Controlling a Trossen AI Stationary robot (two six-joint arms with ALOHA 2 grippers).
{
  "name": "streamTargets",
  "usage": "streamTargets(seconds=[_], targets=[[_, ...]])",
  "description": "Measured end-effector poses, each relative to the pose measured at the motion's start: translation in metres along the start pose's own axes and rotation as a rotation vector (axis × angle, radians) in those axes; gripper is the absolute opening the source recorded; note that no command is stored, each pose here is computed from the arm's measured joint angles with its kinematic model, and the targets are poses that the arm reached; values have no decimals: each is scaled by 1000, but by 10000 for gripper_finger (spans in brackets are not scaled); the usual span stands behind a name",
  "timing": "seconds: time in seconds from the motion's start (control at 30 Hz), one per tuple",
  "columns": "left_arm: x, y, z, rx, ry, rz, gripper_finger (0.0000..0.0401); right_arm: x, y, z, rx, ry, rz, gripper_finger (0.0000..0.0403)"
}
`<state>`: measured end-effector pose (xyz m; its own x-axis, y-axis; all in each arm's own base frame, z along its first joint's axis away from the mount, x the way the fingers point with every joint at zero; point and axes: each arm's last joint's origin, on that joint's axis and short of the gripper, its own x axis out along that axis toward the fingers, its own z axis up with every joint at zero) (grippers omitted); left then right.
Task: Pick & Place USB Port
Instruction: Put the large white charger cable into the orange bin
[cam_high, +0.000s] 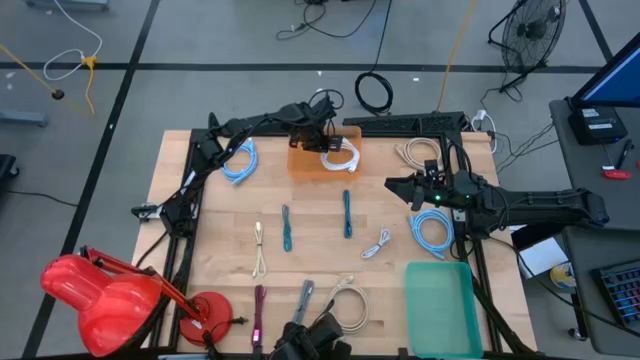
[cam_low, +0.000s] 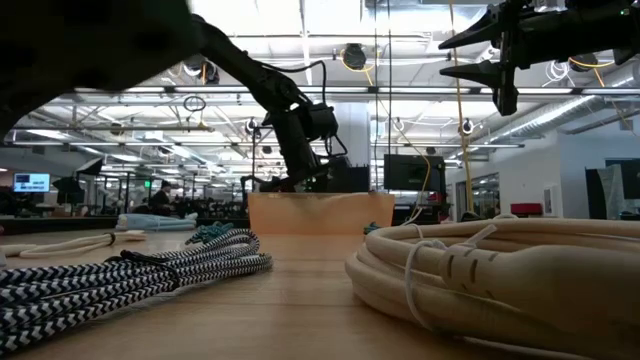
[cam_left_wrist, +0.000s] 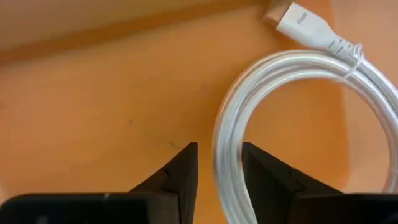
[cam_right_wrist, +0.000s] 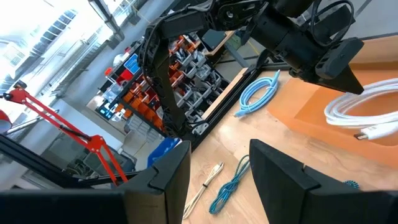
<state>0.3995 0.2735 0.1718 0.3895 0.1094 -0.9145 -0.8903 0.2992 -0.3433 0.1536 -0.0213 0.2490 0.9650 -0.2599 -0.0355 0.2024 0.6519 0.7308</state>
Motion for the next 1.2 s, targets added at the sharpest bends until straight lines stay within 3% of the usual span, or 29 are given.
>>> streamTargets(seconds=[0.23,0.37,0.43,0.5,0.7,1.03,1.2], targets=[[-37,-22,18,37,-70,-68,109,0,0,0,-2,0,0,155],[-65,-42,19,108,-36,-186,56,0,0,0,-8,-1,0,155],[-73,-57,11,176,-11,-253,19,0,0,0,-13,-2,1,155],[-76,-73,0,237,22,-322,8,0,0,0,-24,-5,3,155],[-63,-97,-31,334,75,-364,2,0,1,1,-28,-7,5,155],[-17,-69,-36,257,147,-332,1,0,1,1,-26,-5,6,155],[-10,-67,-40,252,160,-332,1,0,1,1,-25,-5,6,155]])
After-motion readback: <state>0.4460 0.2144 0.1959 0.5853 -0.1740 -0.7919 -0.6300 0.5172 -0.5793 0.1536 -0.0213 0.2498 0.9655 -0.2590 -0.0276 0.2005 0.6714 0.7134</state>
